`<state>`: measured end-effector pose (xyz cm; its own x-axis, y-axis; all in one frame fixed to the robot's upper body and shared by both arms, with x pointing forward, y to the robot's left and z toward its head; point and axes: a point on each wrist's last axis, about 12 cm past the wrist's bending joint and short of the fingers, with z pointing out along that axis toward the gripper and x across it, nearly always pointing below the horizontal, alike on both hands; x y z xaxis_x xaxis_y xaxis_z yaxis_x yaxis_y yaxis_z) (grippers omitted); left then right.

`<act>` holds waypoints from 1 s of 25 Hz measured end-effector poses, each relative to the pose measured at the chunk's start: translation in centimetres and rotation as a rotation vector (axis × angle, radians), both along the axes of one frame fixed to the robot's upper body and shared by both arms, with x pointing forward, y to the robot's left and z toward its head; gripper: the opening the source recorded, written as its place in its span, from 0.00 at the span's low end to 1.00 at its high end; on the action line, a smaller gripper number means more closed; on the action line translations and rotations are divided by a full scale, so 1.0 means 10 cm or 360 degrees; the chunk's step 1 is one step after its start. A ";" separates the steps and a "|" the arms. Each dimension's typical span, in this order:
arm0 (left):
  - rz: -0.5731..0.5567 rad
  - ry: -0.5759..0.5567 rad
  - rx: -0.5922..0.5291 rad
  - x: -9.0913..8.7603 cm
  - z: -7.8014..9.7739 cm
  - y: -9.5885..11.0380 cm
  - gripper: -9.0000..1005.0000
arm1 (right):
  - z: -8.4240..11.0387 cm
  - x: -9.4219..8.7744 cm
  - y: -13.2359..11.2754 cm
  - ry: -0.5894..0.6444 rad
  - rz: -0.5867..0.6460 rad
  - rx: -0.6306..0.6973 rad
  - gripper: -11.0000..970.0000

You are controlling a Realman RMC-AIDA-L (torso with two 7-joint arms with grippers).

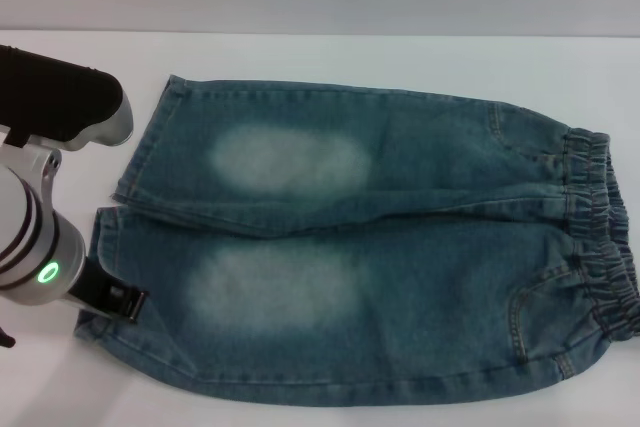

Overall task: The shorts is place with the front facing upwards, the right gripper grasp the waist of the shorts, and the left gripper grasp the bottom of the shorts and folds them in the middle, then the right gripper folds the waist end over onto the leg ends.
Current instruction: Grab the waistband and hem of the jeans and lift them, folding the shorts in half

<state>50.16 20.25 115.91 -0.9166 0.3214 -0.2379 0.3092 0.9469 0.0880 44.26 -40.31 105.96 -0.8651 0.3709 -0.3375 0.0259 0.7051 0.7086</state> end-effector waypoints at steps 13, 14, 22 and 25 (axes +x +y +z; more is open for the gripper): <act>-0.0012 0.0020 0.0014 -0.01 0.00 0.01 0.03 | -0.05 0.12 0.10 -0.0002 0.0048 0.0027 0.54; -0.0012 0.0020 0.0014 -0.01 0.00 0.01 0.03 | -0.05 0.12 0.10 -0.0002 0.0048 0.0027 0.54; -0.0023 0.0008 0.0014 0.01 0.03 0.00 0.03 | -0.05 0.16 0.13 -0.0010 0.0070 0.0030 0.52; -0.0024 0.0006 0.0014 0.01 0.03 0.00 0.03 | -0.05 0.15 0.14 -0.0033 0.0089 0.0044 0.52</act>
<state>50.28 20.24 116.20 -0.9125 0.3371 -0.2317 0.3236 0.9414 0.0954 45.71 -38.89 105.50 -0.8778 0.3317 -0.3457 -0.0278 0.6852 0.7279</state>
